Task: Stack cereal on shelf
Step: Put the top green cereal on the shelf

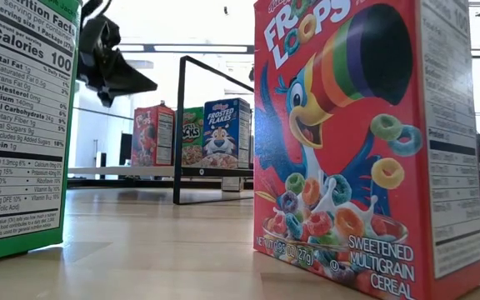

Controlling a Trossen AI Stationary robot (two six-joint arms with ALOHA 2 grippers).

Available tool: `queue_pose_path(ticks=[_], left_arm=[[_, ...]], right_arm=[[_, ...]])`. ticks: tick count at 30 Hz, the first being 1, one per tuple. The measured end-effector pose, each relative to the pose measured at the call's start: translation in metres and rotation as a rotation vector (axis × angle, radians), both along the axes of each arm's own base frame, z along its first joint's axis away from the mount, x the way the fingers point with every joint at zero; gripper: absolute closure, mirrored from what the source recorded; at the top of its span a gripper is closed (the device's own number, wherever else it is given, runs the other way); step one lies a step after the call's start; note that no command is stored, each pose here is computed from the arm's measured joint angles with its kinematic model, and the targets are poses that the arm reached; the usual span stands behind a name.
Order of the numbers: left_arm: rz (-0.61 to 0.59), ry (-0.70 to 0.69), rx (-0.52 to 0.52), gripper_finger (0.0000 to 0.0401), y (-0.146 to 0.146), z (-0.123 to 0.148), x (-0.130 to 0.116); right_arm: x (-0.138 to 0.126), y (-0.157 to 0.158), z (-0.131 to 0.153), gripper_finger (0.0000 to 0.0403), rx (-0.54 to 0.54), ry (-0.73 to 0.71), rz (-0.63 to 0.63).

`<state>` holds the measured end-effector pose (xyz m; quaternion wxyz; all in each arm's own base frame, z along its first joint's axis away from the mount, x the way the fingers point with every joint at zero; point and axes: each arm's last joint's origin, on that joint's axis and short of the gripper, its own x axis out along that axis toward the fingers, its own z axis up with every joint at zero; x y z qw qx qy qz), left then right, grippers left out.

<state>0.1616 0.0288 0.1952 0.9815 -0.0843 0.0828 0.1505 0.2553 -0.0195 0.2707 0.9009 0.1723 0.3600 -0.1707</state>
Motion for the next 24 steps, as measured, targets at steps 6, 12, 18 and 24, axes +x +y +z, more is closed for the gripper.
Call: queue_pose_path(ticks=[6, 12, 18, 24], left_arm=[[0.019, 0.008, 0.073, 0.0401, 0.006, 0.002, -0.002], [0.034, 0.028, 0.123, 0.0401, 0.010, 0.002, -0.003], [0.033, 0.033, 0.139, 0.0401, 0.011, 0.002, -0.003], [0.030, 0.046, 0.136, 0.0401, 0.011, 0.000, -0.003]], right_arm=[[0.000, 0.033, 0.012, 0.0100, 0.157, 0.082, -0.157], [0.021, 0.057, 0.000, 0.0088, 0.269, 0.188, -0.247], [0.041, 0.066, -0.018, 0.0088, 0.322, 0.346, -0.360], [0.065, 0.070, -0.023, 0.0088, 0.355, 0.400, -0.330]])
